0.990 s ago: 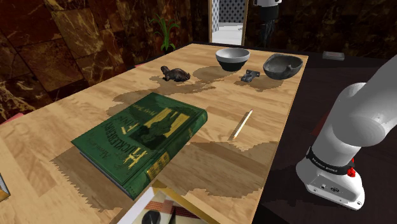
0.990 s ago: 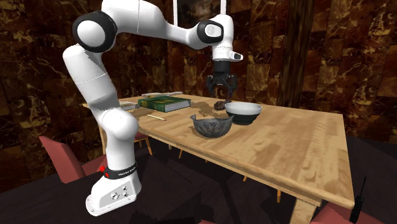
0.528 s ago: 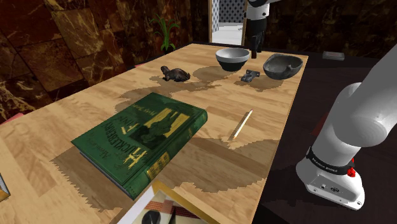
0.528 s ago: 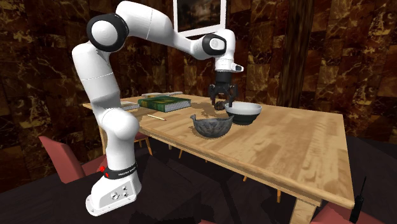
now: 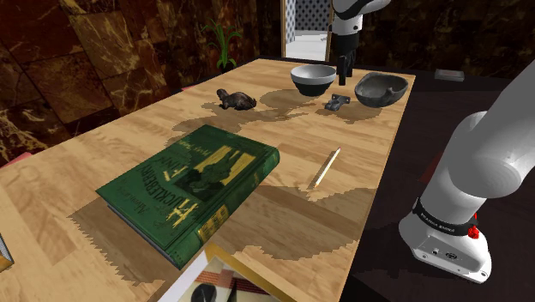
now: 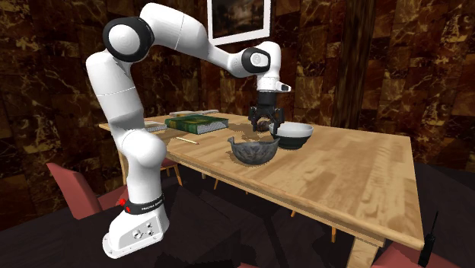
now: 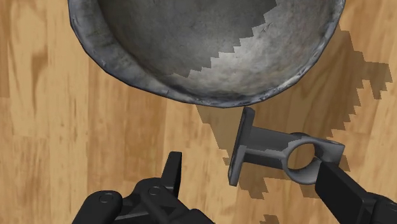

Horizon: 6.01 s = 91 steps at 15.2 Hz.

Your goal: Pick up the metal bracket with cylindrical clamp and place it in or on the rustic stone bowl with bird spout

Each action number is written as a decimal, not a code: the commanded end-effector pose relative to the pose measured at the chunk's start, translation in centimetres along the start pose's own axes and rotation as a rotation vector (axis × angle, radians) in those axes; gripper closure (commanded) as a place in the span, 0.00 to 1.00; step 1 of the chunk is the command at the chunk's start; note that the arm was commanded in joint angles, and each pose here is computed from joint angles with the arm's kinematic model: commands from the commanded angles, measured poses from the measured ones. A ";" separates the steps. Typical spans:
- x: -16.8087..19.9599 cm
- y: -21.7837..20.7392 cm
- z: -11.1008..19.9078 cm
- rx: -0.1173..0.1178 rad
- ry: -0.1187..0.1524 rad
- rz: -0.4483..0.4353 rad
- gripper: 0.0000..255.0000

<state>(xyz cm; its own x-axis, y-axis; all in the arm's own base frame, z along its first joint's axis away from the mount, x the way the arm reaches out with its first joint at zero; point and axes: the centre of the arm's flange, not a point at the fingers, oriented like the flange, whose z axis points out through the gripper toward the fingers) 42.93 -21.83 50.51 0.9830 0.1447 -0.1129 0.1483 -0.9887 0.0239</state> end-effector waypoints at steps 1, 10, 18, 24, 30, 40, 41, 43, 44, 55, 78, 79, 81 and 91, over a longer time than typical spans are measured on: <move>0.0 0.0 0.0 0.000 0.000 0.000 0.00; 0.0 0.0 0.0 0.000 0.000 0.000 1.00; -0.4 -4.8 1.2 -0.011 0.091 -0.538 0.00; -0.8 -6.1 3.6 -0.014 0.116 -0.689 0.00; -0.5 -6.2 5.5 -0.014 0.116 -0.689 0.00; -0.5 -6.2 5.5 -0.014 0.116 -0.689 1.00; -0.5 -6.2 5.5 -0.014 0.116 -0.689 1.00; -0.5 -6.2 5.5 -0.014 0.116 -0.689 1.00; -0.5 -6.2 5.5 -0.014 0.116 -0.689 1.00; -1.1 -6.0 0.3 -0.014 0.116 -0.689 1.00; -2.5 -5.7 -11.5 -0.014 0.116 -0.689 1.00; -3.6 -5.1 -11.5 -0.014 0.116 -0.689 1.00; -5.9 -3.8 -11.6 -0.014 0.116 -0.689 1.00; -15.8 2.1 -11.3 -0.014 0.116 -0.689 1.00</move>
<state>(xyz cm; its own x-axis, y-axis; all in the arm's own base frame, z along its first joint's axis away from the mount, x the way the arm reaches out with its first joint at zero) 29.46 -25.43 63.89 0.6703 0.7421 0.0004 0.7421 -0.6703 -0.0016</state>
